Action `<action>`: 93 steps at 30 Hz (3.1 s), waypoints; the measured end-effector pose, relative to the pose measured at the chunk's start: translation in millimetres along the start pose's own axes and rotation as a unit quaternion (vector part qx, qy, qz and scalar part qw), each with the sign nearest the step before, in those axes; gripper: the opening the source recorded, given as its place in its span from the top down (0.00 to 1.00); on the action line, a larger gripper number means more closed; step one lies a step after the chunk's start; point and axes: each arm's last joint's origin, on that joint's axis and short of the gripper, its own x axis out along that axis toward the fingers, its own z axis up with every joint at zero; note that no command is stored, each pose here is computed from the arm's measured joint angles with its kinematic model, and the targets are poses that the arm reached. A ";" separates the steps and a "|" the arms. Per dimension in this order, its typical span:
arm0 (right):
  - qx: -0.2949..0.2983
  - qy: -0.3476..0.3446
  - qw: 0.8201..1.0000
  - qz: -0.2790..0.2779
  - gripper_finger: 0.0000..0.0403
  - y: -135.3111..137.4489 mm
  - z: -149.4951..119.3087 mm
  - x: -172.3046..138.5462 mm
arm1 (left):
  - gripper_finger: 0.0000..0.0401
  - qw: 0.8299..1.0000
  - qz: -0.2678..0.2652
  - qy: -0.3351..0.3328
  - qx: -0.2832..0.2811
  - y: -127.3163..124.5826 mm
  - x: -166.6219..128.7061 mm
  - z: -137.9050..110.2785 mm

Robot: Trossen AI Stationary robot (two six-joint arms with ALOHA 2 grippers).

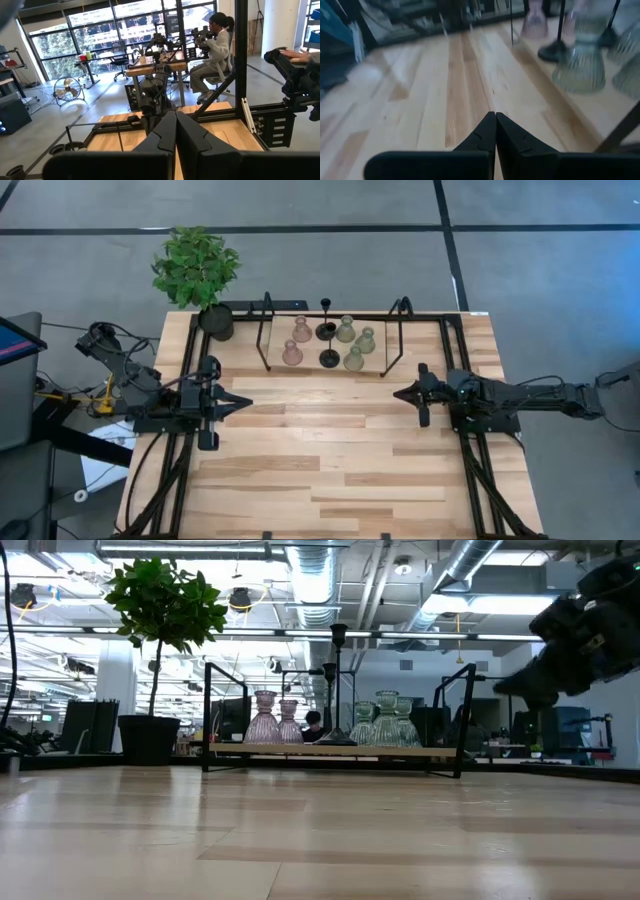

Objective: Pick & Place candle stick holders
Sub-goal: Return to Home Position

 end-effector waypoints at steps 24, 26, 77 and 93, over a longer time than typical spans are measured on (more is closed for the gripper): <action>-0.007 -0.169 0.984 0.048 1.00 8.3 22.9 -24.8 | 0.99 1.000 -0.001 0.000 0.000 -0.1 -0.1 -0.1; -0.007 -0.169 0.984 0.055 1.00 9.6 22.9 -24.9 | 0.99 1.000 -0.001 0.000 0.000 -0.1 -0.1 -0.1; -0.008 -0.156 0.986 0.059 1.00 10.4 20.6 -24.2 | 0.99 0.987 -0.013 -0.143 -0.066 74.1 -93.2 -21.4; -0.008 -0.156 0.986 0.059 1.00 10.4 20.6 -24.2 | 0.99 0.983 -0.034 -0.166 -0.066 87.9 -129.5 -25.3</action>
